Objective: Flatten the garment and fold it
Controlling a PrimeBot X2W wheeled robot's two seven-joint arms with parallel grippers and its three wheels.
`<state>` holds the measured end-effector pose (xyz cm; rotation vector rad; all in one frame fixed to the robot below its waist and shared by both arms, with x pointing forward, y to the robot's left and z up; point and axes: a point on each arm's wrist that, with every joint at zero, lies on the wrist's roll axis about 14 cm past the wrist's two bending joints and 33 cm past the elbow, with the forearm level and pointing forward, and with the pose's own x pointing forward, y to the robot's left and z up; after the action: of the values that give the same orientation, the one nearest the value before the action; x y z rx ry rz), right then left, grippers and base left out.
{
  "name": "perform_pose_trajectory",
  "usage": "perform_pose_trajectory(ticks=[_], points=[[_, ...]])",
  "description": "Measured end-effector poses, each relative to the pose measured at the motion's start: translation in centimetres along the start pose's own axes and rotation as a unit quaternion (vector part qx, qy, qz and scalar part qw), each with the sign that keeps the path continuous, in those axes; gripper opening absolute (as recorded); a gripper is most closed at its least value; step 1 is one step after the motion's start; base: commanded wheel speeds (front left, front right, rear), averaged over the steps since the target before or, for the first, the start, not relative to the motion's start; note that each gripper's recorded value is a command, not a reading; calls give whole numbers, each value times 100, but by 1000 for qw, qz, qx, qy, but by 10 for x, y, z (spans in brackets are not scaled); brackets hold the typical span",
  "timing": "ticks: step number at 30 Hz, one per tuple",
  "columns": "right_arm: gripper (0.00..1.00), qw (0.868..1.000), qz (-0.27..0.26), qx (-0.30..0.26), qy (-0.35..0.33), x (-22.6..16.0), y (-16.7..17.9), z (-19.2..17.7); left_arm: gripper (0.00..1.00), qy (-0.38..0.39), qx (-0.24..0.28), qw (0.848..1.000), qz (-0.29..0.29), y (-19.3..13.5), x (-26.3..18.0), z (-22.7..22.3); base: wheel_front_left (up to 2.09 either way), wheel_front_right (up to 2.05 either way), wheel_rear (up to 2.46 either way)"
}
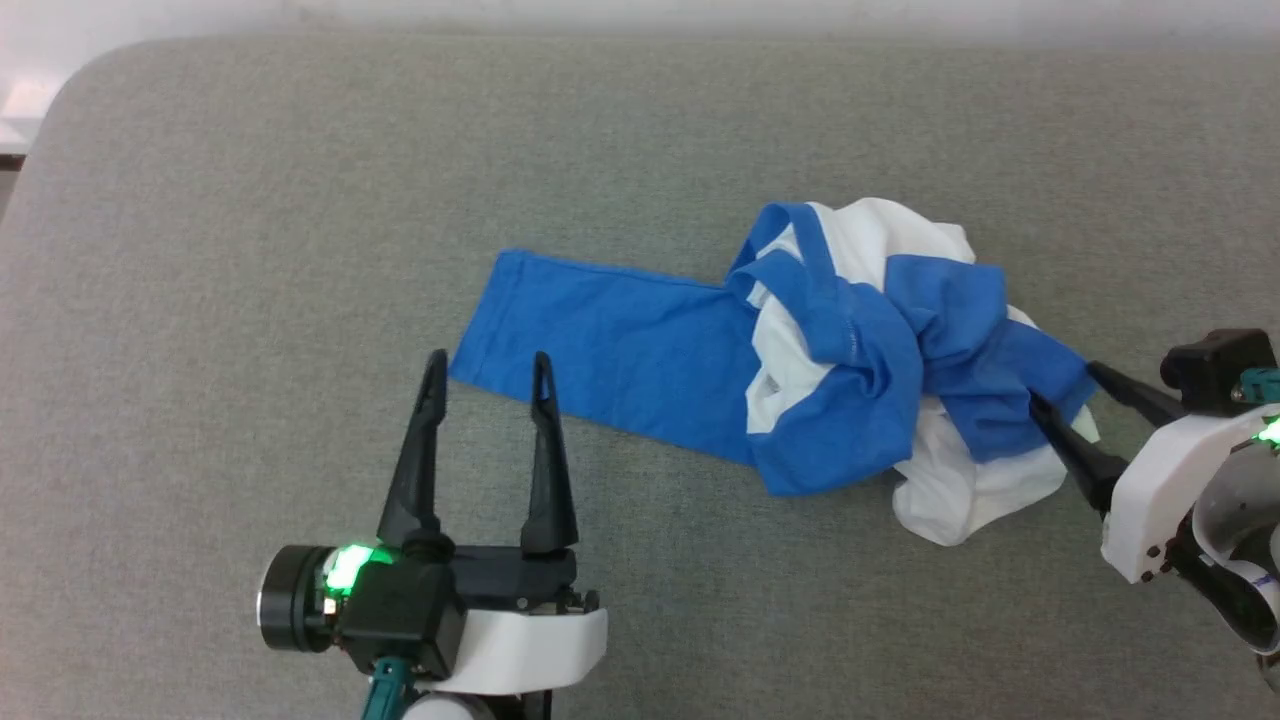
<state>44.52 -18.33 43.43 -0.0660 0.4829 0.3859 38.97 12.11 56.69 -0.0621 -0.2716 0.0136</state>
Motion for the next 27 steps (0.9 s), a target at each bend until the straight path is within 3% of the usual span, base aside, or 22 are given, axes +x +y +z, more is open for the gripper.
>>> perform_pose_trajectory(ticks=[4,5,6,7,13,17,23,27], points=[[100,1000,11,14,19,11,4,-15,100,9,-3,1000,3,1,0,-6,0,0,0],[56,1000,12,17,23,13,4,-18,100,11,-2,1000,4,1,0,-7,0,0,0],[35,999,13,17,26,15,4,-20,100,12,-1,1000,4,1,0,-8,0,0,0],[0,999,15,16,25,17,5,-21,100,14,-1,1000,3,1,0,-9,0,0,0],[0,1000,2,19,-16,18,-5,-4,100,13,-5,1000,3,0,1,-9,0,0,0],[0,996,-17,27,-81,11,-19,31,100,6,-8,1000,0,-1,2,-4,0,0,0],[0,974,-78,30,-209,-28,-67,112,100,-3,-12,1000,-12,-5,1,2,0,0,0],[0,956,-151,29,-248,-71,-118,133,100,-11,-15,1000,-21,-8,1,8,0,0,0]])
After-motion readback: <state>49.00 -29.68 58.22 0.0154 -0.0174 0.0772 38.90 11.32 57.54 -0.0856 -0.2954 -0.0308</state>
